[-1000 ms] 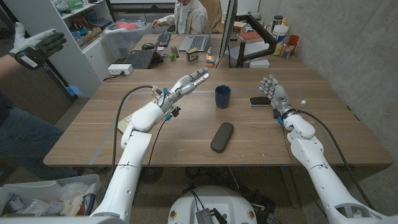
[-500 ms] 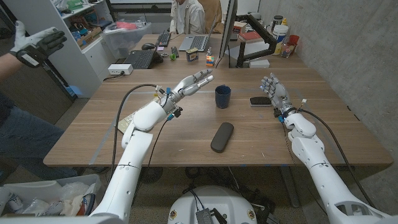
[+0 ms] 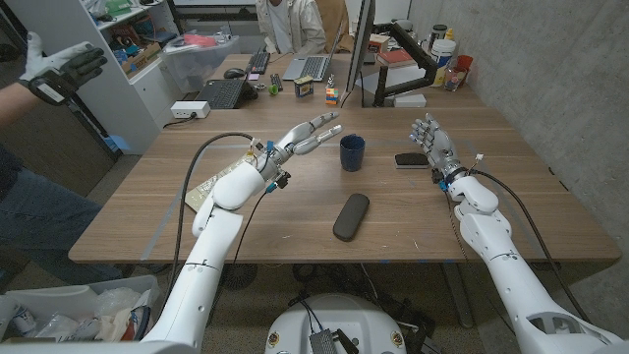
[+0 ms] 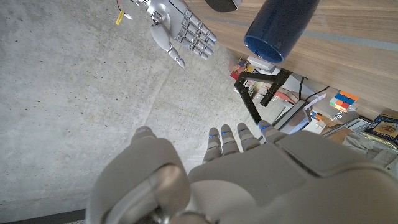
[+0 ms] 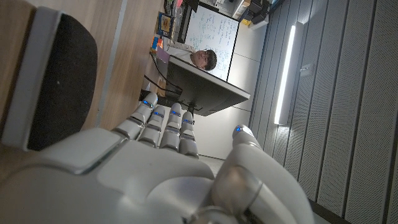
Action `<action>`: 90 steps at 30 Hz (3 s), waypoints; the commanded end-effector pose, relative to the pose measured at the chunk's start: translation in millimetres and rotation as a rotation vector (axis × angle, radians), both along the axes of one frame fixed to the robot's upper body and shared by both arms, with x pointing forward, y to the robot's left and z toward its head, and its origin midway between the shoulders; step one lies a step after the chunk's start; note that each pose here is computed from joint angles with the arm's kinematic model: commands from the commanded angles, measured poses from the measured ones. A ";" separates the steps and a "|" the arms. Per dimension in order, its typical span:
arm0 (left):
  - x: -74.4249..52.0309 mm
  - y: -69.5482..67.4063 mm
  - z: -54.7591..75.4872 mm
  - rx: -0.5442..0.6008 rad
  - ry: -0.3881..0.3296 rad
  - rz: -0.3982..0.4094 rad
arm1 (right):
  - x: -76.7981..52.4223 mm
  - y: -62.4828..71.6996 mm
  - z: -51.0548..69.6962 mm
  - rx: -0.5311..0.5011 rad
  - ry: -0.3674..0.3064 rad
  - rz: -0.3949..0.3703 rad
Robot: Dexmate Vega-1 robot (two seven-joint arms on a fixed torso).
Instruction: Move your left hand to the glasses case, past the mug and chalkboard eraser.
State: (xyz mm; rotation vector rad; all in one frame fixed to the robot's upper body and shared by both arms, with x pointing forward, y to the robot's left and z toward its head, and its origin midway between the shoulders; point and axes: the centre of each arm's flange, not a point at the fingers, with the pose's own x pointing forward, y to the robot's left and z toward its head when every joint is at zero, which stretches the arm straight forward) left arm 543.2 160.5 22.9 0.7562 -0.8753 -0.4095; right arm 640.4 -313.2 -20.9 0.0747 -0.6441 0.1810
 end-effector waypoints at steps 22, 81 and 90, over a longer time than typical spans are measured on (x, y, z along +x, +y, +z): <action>-20.2 -21.9 2.8 0.172 -0.105 -0.002 | 9.7 13.3 5.2 -0.018 -0.001 0.026; -48.4 -40.1 -8.3 0.445 -0.310 0.148 | 20.5 21.1 20.5 -0.028 -0.011 0.035; -48.4 -45.2 -8.4 0.496 -0.316 0.184 | 21.4 20.0 19.9 -0.033 -0.001 0.032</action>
